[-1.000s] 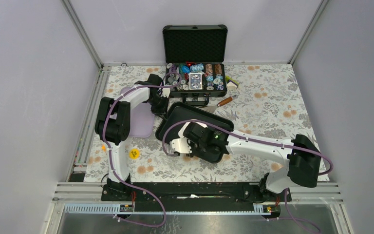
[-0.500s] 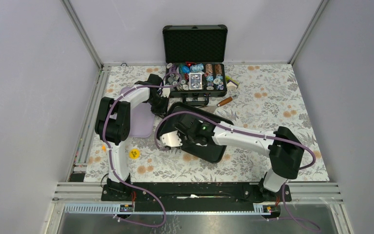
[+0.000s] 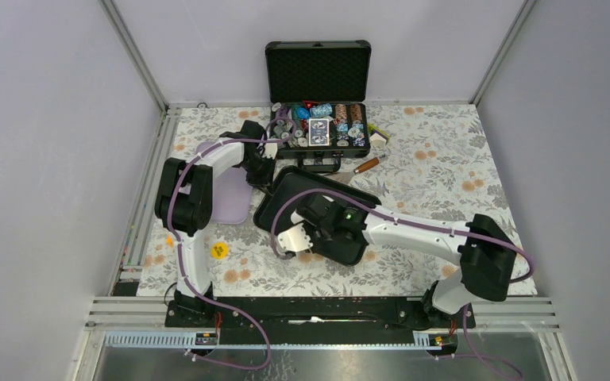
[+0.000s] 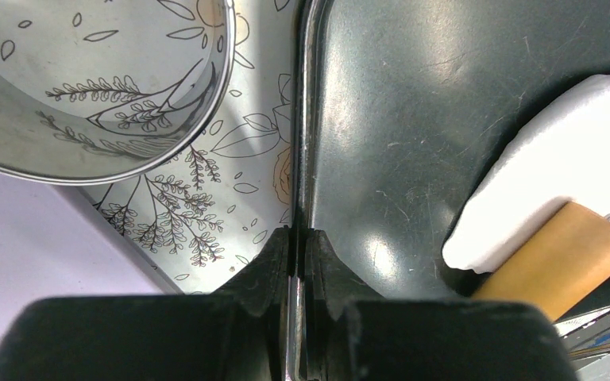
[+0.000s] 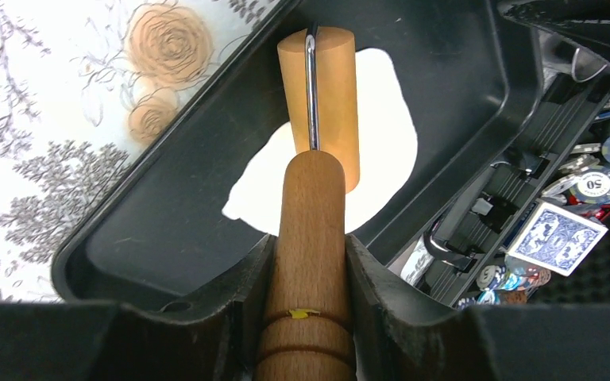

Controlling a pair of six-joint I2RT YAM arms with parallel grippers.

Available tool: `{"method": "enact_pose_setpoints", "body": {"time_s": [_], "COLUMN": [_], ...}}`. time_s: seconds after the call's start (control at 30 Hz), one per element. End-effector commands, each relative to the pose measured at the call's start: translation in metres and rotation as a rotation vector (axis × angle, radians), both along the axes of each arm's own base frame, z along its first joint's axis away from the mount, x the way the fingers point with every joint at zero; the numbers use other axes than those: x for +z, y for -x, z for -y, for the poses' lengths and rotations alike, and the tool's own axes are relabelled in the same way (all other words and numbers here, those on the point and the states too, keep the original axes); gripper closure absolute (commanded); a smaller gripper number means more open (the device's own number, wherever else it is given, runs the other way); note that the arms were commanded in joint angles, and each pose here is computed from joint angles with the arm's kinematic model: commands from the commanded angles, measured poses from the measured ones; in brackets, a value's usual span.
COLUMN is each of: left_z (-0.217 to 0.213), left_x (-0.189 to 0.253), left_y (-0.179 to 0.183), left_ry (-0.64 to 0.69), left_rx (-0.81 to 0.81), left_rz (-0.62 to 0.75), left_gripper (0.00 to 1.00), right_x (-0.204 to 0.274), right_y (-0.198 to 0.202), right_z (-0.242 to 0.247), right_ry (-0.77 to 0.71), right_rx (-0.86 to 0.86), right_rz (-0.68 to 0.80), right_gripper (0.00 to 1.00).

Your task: Roll out the dumpling wrappers from the dough

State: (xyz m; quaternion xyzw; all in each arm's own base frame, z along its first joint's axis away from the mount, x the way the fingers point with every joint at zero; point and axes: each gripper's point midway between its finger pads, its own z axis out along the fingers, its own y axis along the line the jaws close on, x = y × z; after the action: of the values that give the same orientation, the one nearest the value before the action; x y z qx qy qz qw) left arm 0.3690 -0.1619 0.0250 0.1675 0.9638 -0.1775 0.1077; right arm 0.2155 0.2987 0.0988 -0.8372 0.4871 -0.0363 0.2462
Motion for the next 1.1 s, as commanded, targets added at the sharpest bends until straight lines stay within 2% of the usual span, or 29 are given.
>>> {"method": "enact_pose_setpoints", "body": {"time_s": [0.0, 0.13, 0.23, 0.33, 0.43, 0.53, 0.6, 0.7, 0.8, 0.9, 1.07], "left_z": [0.000, 0.000, 0.000, 0.000, 0.000, 0.000, 0.000, 0.000, -0.001, -0.001, -0.001], "left_x": [-0.017, -0.017, -0.017, -0.018, -0.017, -0.018, -0.018, -0.017, -0.017, -0.017, -0.018], "left_y": [-0.012, -0.012, -0.013, -0.012, -0.013, -0.013, -0.012, -0.012, -0.012, -0.012, -0.013], "left_ry": [-0.020, -0.022, -0.021, -0.021, -0.024, -0.024, -0.023, -0.022, -0.024, -0.024, -0.025], "left_rx": [0.000, 0.000, 0.001, 0.000, 0.001, 0.001, 0.001, 0.002, 0.003, 0.003, 0.004], "left_rz": [0.039, 0.039, 0.039, 0.038, 0.039, 0.039, 0.037, 0.038, 0.039, 0.039, 0.040], "left_gripper": [1.00, 1.00, 1.00, 1.00, 1.00, 1.00, 1.00, 1.00, 1.00, 1.00, 1.00], "right_x": [-0.054, -0.056, -0.053, -0.022, 0.041, 0.087, 0.094, 0.058, 0.009, -0.028, -0.050], "right_y": [0.076, 0.093, 0.082, 0.031, -0.021, -0.064, -0.085, -0.096, -0.083, -0.049, 0.014], "right_z": [0.112, 0.126, 0.117, 0.068, 0.014, -0.020, -0.036, -0.035, -0.019, 0.005, 0.042], "right_ry": [0.446, 0.477, 0.431, 0.216, -0.055, -0.217, -0.272, -0.161, -0.040, 0.079, 0.197], "right_rx": [0.002, -0.005, -0.046, -0.152, -0.278, -0.351, -0.358, -0.359, -0.338, -0.291, -0.261], "right_rz": [-0.338, -0.402, -0.340, -0.126, 0.005, 0.134, 0.224, 0.257, 0.207, 0.124, -0.057], "right_gripper": [1.00, 1.00, 1.00, 1.00, 1.00, 1.00, 1.00, 1.00, 1.00, 1.00, 1.00]}}
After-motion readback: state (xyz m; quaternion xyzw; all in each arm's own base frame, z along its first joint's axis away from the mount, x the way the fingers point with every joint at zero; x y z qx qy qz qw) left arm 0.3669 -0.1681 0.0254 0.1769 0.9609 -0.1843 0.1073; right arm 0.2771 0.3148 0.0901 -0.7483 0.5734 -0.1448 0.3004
